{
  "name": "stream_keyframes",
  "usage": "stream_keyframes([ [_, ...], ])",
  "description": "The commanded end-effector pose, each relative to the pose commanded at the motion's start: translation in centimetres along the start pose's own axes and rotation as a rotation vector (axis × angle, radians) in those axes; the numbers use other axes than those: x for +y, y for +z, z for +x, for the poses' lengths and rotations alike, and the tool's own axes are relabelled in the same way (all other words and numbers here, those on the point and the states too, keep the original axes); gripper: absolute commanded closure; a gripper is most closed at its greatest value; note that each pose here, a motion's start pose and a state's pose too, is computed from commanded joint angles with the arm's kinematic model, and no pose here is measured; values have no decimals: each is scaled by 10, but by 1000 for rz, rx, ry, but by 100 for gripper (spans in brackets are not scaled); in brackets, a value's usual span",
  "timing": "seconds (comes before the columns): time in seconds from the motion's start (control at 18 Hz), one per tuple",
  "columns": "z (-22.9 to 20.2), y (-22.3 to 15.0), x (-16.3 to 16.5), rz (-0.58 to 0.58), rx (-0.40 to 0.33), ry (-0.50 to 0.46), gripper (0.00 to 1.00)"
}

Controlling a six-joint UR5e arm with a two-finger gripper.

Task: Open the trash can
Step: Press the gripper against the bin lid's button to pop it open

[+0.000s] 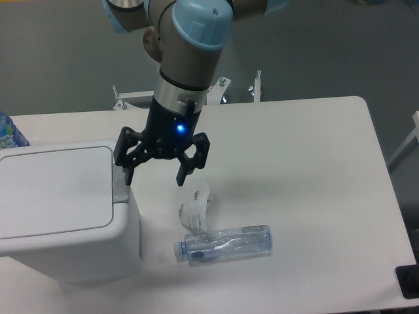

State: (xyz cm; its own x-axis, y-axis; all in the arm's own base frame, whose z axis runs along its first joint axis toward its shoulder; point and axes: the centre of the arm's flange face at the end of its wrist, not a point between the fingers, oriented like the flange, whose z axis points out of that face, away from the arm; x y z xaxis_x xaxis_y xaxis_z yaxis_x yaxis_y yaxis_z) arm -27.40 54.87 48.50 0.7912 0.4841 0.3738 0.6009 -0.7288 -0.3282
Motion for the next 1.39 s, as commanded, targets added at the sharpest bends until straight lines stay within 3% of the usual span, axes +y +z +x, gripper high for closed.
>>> stream_keyframes([
  [1.39, -2, 7, -2, 0, -1, 3, 0],
])
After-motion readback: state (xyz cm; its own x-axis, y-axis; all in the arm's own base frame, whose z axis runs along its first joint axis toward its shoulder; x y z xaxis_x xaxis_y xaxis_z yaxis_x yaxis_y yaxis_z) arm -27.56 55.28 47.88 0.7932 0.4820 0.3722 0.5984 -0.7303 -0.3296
